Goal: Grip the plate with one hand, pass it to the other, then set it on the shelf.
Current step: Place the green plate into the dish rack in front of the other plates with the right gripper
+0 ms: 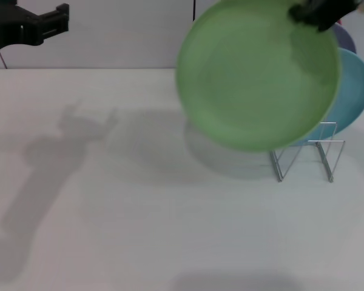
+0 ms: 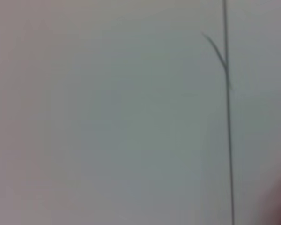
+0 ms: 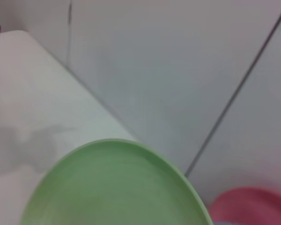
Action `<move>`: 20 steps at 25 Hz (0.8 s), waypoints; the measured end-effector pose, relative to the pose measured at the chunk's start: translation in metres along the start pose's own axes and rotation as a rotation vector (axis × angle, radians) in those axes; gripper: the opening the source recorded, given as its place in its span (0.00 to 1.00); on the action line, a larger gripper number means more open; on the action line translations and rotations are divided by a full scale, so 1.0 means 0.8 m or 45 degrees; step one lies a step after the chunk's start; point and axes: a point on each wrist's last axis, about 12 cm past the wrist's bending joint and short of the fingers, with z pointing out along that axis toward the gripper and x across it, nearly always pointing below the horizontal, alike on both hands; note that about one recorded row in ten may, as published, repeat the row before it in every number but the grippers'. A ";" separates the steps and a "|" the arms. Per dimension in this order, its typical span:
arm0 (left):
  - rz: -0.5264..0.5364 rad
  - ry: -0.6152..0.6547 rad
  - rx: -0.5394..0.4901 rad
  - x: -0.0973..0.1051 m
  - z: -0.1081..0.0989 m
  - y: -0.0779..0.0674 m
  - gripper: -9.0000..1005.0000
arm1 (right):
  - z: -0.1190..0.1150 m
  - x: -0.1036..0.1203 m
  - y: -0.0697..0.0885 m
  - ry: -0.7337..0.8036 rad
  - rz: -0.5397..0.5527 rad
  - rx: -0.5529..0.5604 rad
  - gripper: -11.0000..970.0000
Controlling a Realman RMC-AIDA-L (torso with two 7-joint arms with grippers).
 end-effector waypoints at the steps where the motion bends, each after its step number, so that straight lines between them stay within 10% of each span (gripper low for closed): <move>1: -0.002 -0.027 -0.018 0.004 0.000 0.000 0.86 | -0.008 -0.002 -0.001 -0.010 -0.026 0.024 0.05; 20: -0.108 -0.099 -0.037 0.061 0.020 -0.029 0.86 | -0.049 0.014 -0.009 -0.016 -0.747 0.244 0.05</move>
